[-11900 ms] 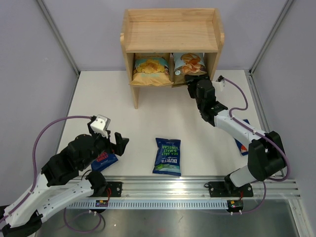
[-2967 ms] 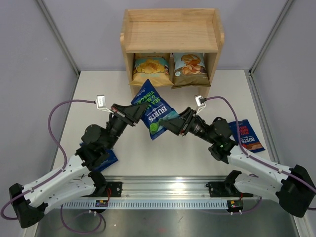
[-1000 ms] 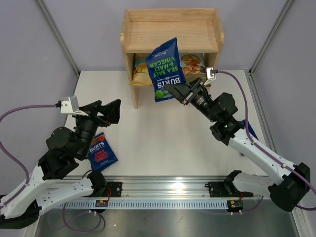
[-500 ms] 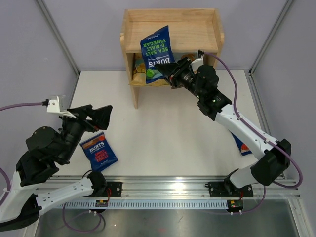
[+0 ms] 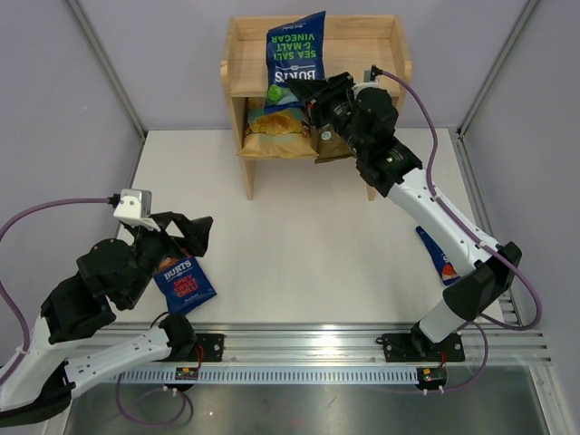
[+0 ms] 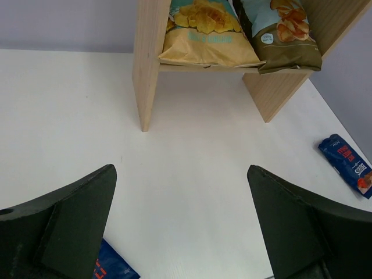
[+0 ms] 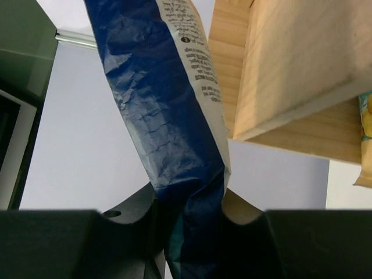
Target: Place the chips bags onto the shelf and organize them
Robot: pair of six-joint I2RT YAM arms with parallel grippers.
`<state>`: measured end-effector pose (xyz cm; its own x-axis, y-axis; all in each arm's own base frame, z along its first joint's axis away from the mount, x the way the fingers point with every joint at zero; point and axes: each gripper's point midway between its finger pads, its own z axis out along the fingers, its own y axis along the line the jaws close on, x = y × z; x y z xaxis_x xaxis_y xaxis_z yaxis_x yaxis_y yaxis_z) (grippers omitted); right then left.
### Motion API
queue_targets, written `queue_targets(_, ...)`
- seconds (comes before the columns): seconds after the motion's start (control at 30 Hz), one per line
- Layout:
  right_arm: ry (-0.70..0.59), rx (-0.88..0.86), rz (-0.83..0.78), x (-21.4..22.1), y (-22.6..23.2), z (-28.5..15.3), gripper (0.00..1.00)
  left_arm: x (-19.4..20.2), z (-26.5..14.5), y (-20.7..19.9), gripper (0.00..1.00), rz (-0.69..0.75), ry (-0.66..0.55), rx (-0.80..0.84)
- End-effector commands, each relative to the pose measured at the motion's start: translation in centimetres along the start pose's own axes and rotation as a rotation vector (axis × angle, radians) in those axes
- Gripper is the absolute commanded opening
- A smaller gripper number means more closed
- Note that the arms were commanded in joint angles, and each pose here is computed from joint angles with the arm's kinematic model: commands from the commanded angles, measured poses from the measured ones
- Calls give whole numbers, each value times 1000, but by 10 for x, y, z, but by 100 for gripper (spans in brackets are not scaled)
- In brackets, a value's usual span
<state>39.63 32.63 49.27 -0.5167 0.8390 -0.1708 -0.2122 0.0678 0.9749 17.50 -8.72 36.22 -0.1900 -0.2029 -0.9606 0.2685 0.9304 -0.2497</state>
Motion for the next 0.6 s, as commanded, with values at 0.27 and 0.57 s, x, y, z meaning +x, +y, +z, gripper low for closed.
queue_targets(0.27, -199, 127, -253, -81, 30, 9, 8, 2, 1, -12, 99, 26, 6, 67)
queue_targets(0.57, -178, 256, -363, -114, 9, -1, 12, 6, 3, -18, 99, 42, 20, 94)
